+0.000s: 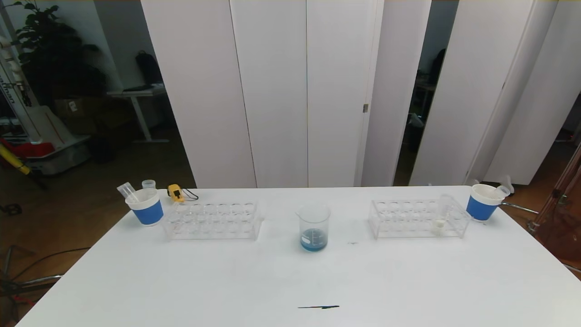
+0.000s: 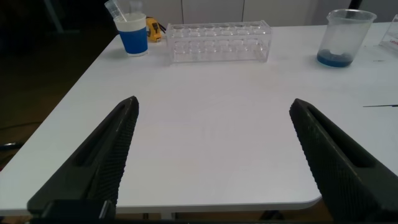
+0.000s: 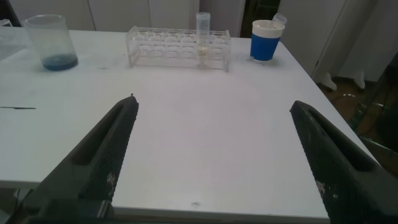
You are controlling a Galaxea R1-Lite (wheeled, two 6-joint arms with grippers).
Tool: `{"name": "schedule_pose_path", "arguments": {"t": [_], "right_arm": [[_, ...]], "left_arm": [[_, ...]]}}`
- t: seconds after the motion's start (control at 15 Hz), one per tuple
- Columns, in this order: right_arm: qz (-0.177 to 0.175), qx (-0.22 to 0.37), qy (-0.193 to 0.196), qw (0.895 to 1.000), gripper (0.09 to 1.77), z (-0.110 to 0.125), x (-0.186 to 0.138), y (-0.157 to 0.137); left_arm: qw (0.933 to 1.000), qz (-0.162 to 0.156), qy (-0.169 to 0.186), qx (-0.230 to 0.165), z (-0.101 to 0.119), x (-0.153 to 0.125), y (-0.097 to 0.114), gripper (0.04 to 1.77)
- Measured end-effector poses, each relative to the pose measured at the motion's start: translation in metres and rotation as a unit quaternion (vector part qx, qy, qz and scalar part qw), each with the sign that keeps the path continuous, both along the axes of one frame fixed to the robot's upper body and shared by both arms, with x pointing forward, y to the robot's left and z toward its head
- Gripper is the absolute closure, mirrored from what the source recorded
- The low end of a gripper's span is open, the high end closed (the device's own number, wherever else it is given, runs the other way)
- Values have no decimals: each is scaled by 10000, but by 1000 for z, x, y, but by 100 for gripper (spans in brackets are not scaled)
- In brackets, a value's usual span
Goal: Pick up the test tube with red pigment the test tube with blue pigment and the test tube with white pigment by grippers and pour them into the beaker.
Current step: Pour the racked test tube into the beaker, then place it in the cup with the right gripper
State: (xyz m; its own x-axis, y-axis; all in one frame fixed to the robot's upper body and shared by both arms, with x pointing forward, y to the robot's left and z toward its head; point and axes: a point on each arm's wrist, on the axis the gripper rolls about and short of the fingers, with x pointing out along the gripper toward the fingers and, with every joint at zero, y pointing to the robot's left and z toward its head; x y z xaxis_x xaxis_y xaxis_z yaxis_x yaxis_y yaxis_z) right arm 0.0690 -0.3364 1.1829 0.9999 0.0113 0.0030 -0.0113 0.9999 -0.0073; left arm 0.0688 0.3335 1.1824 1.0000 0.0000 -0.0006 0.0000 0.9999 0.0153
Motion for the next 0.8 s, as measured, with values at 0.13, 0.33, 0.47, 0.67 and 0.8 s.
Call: {"name": "schedule_pose_path", "arguments": {"t": [0.13, 0.33, 0.47, 0.67, 0.8], "right_arm": [[-10, 11, 0, 10000, 11, 0, 0, 0], [-35, 15, 8, 10000, 11, 1, -1, 0], [-51, 18, 42, 10000, 11, 10, -4, 0], [-82, 46, -132, 9999, 11, 45, -14, 0], [-115, 59, -247, 9996, 11, 71, -16, -1]], "left_arm": [[10000, 0, 0, 0, 0, 0, 0, 8], [10000, 0, 0, 0, 0, 0, 0, 8], [10000, 0, 0, 0, 0, 0, 0, 8], [10000, 0, 1, 0, 0, 0, 0, 8], [10000, 0, 3, -2, 0, 0, 0, 8]]}}
